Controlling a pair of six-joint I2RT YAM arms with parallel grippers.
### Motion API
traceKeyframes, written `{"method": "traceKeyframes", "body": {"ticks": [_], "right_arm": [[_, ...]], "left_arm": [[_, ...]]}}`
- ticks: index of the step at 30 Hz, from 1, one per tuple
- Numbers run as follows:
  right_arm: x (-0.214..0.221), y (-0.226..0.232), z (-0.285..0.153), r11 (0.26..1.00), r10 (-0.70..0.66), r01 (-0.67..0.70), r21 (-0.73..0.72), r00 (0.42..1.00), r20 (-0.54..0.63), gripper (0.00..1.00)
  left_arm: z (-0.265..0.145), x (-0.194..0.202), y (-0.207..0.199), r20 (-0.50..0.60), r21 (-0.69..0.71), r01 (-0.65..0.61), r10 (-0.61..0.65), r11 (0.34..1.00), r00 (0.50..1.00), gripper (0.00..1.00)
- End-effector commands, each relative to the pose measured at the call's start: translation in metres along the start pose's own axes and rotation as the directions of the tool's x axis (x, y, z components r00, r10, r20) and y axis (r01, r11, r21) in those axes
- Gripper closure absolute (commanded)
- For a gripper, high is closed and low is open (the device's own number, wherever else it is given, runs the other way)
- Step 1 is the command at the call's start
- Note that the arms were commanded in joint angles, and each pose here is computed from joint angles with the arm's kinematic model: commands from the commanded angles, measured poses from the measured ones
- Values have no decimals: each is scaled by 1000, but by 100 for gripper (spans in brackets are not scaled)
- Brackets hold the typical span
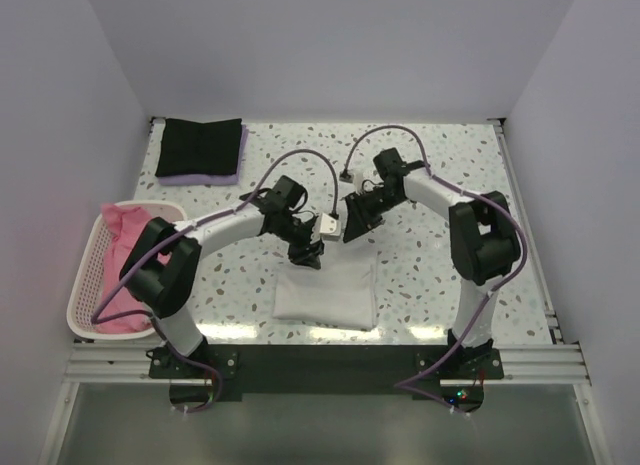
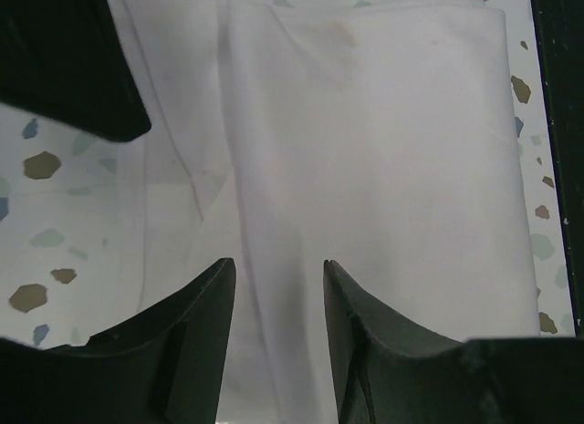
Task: Fold and stack the t-shirts
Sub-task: Fold the tshirt
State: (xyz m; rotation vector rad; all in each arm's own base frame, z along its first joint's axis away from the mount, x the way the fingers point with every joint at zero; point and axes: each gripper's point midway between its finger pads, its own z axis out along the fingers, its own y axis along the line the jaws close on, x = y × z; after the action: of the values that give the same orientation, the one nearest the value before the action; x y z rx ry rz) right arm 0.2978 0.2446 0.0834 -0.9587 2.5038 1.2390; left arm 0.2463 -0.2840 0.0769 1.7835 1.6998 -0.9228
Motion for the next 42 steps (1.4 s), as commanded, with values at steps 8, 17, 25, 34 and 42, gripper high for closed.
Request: {"method": "traceKeyframes", "body": {"ticks": [8,17,25,34,42], "right_arm": [[-12,3,50,999,-4,3,-36,999,-45,71],[3,-24,73,1000,21,-23,-15,994,-103,73],[11,-32,77,1000,19,-19,-4,992,-125,75],[21,-36,82,1000,22,-24,-14,988,-154,75],[26,-36,84,999,15,-21,-34,986,-164,76]], "left_arm": [[33,12,9,-70,-12,-16,15,1000,997,53],[31,13,13,-80,-47,-21,17,999,997,47],[39,20,-3,-90,65,23,-17,998,996,62],[25,-8,1,-45,-9,-93,93,996,995,100],[18,-27,16,-69,-113,-234,227,966,971,100]]}}
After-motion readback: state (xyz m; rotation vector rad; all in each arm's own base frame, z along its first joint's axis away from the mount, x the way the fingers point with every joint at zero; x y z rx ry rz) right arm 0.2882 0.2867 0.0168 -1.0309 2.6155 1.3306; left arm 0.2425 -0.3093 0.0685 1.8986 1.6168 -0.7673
